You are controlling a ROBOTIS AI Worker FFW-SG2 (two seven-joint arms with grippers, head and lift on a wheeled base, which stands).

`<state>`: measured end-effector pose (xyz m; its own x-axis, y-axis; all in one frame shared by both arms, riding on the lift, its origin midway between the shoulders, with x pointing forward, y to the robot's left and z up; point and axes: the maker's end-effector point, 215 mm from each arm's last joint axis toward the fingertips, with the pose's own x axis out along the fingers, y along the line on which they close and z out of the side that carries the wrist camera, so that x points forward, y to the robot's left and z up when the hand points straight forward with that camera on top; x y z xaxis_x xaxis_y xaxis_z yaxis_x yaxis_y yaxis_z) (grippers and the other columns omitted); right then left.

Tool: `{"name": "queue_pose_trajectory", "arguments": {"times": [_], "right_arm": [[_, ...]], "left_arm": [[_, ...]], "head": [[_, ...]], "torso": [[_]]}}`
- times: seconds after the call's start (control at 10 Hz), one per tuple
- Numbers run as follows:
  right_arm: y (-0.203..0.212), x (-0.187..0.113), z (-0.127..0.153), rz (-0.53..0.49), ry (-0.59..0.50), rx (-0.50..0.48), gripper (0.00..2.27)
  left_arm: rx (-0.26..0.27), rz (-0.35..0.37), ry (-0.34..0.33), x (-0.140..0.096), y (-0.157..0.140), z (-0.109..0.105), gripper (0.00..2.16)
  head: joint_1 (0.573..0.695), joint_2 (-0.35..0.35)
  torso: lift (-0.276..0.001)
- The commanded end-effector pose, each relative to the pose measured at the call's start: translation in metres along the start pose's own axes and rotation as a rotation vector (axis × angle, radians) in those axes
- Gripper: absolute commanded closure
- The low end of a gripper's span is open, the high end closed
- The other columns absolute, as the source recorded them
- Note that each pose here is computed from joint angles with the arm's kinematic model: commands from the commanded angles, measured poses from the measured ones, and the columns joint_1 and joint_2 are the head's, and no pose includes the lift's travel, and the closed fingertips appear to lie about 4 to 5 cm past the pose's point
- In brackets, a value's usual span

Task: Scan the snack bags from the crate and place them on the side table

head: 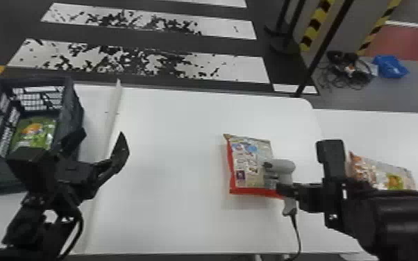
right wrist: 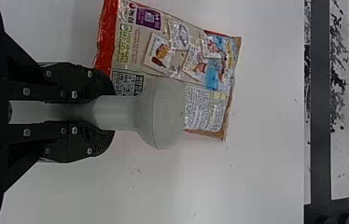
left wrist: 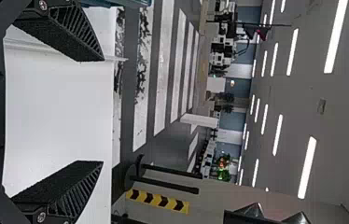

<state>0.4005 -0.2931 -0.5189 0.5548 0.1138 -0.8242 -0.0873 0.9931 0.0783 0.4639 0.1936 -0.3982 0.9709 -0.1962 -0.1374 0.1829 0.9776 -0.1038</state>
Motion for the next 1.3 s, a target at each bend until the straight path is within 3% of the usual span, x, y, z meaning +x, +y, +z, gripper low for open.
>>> {"name": "queue_pose_trajectory", "arguments": {"times": [0.0, 0.4, 0.8, 1.2], "right_arm": [[0.000, 0.000, 0.000, 0.000, -0.001, 0.001, 2.25], [-0.052, -0.001, 0.015, -0.068, -0.031, 0.058, 2.25], [-0.104, 0.019, 0.015, -0.146, -0.015, 0.039, 2.25], [-0.118, 0.035, 0.007, -0.189, 0.016, -0.008, 2.25]], "left_arm": [[-0.001, 0.000, -0.002, 0.000, 0.000, 0.001, 0.09], [-0.002, 0.003, -0.004, -0.001, 0.002, 0.001, 0.09], [-0.004, 0.003, -0.001, 0.000, 0.002, 0.000, 0.09], [-0.008, 0.004, -0.011, 0.002, -0.003, 0.004, 0.09]], "head": [[0.695, -0.129], [0.695, -0.150], [0.695, -0.219], [0.695, -0.255]], "torso": [[-0.050], [-0.050], [-0.050], [-0.050]]}}
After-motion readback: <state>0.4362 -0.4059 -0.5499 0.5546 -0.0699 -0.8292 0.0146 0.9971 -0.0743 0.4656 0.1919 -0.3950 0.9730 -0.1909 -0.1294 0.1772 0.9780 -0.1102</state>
